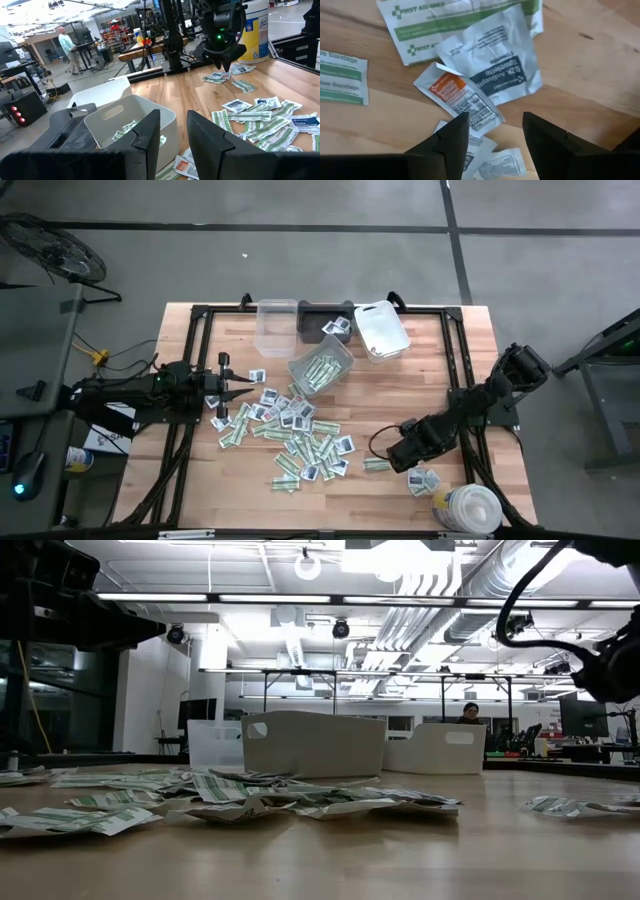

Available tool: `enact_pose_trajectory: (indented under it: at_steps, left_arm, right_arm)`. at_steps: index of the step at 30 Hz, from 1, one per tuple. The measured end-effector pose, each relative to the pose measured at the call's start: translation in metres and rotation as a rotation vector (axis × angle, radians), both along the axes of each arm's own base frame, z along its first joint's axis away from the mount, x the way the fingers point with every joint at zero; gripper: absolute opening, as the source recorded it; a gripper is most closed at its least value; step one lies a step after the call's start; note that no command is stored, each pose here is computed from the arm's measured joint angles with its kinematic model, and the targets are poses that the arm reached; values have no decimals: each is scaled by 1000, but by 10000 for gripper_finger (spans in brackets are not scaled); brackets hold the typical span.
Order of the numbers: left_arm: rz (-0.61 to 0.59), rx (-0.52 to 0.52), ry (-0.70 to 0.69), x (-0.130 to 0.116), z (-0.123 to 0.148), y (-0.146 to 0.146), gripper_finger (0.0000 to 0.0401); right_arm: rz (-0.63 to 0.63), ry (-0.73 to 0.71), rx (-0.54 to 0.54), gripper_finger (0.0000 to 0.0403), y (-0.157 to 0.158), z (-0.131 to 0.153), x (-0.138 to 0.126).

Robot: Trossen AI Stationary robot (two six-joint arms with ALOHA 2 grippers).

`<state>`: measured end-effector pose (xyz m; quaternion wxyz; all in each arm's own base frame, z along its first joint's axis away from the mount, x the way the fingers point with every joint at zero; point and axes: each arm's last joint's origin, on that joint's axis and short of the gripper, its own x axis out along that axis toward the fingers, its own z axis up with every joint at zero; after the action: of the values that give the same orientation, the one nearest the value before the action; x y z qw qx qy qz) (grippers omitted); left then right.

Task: Pick & Place First Aid Supplies
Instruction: Put the ointment pack into the white bin

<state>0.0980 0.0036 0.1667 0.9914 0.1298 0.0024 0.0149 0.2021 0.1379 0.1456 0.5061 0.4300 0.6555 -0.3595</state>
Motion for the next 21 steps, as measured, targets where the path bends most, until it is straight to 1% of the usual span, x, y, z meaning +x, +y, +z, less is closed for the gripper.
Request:
enact_pose_trajectory:
  at_steps: [6, 10, 14, 21]
  left_arm:
    - [0, 0, 0, 0, 0, 0, 96]
    - [0, 0, 0, 0, 0, 0, 96]
    - [0, 0, 0, 0, 0, 0, 96]
    - [0, 0, 0, 0, 0, 0, 96]
  right_arm:
    - [-17, -27, 34, 177, 1, -13, 1]
    - [-49, -40, 62, 168, -2, -20, -1]
    - [-49, -40, 63, 149, -4, -21, 0]
    - [-35, -37, 69, 100, -6, -22, 1]
